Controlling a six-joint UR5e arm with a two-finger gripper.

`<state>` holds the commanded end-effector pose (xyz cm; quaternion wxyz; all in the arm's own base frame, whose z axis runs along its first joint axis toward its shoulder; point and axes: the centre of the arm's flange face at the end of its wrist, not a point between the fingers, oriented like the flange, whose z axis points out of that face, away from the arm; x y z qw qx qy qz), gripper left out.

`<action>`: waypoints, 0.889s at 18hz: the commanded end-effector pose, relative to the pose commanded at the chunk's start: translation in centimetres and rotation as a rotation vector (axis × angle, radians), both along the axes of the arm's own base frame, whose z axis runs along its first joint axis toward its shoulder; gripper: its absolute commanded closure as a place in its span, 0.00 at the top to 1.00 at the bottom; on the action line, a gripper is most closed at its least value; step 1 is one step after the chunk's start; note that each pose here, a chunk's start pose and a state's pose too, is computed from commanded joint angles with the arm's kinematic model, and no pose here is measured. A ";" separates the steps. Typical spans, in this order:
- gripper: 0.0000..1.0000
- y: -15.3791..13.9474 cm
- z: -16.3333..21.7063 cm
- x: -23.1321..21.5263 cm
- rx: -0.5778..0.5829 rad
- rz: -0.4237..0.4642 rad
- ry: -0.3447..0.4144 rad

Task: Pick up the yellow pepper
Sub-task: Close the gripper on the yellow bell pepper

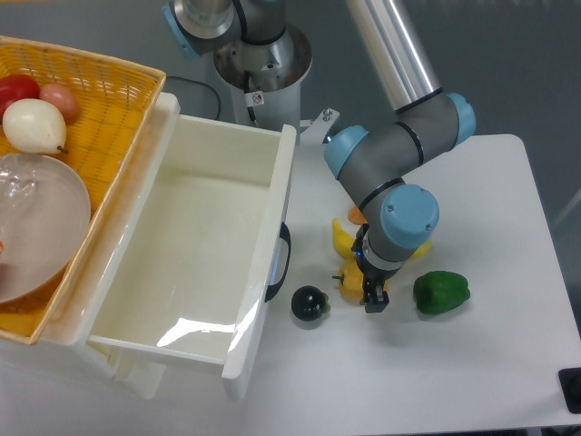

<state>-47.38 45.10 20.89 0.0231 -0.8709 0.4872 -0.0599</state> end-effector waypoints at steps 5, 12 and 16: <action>0.00 0.5 1.4 -0.6 0.002 0.036 0.018; 0.00 0.5 6.3 -0.6 -0.005 0.041 0.002; 0.00 -0.6 12.0 -0.1 0.006 0.114 0.008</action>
